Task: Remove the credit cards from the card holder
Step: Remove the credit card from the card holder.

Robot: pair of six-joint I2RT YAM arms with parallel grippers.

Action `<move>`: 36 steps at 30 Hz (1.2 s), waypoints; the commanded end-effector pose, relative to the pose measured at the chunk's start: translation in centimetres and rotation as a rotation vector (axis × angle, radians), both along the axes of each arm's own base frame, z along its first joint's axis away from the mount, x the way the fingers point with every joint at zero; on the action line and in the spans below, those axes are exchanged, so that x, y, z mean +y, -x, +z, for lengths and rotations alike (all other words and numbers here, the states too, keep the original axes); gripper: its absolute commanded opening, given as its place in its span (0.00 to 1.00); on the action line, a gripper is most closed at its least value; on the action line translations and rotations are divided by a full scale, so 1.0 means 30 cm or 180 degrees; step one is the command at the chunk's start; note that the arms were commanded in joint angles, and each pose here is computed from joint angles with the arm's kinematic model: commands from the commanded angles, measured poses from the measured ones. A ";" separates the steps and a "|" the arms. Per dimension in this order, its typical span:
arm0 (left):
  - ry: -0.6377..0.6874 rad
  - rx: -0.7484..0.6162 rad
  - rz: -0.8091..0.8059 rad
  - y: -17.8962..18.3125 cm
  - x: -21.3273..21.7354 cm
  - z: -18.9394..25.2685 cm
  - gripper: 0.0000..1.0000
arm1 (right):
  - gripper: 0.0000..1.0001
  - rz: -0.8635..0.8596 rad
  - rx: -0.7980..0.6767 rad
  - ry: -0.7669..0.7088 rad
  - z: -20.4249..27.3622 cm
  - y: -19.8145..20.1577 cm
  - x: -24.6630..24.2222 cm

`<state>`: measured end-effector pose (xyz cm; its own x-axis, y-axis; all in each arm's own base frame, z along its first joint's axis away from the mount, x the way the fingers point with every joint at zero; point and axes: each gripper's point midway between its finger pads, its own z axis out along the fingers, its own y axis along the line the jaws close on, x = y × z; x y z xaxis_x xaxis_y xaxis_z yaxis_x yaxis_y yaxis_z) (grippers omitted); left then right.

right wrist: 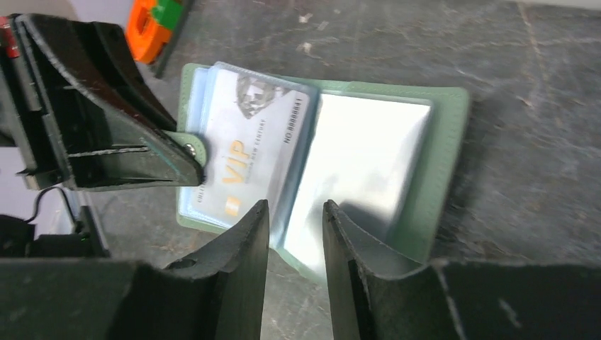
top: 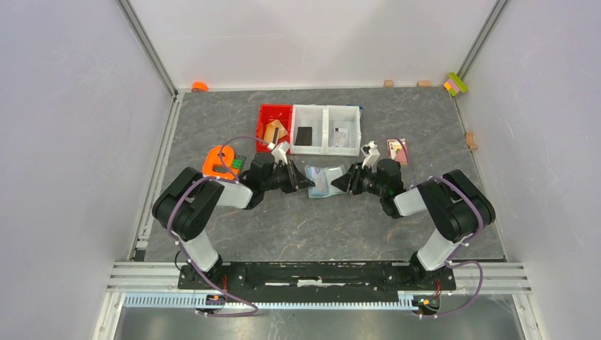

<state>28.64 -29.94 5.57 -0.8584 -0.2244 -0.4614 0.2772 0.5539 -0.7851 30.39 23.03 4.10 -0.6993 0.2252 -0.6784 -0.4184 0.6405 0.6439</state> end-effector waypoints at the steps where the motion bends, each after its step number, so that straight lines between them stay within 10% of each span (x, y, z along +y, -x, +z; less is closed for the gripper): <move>1: 0.0567 -0.0215 -0.0163 -0.011 -0.062 0.134 0.02 | 0.38 0.0230 -0.0338 -0.0447 0.127 0.002 0.056; 36: 0.0962 -0.0330 -0.0326 0.019 -0.084 0.202 0.02 | 0.47 0.0166 -0.0176 -0.0952 0.176 0.007 0.040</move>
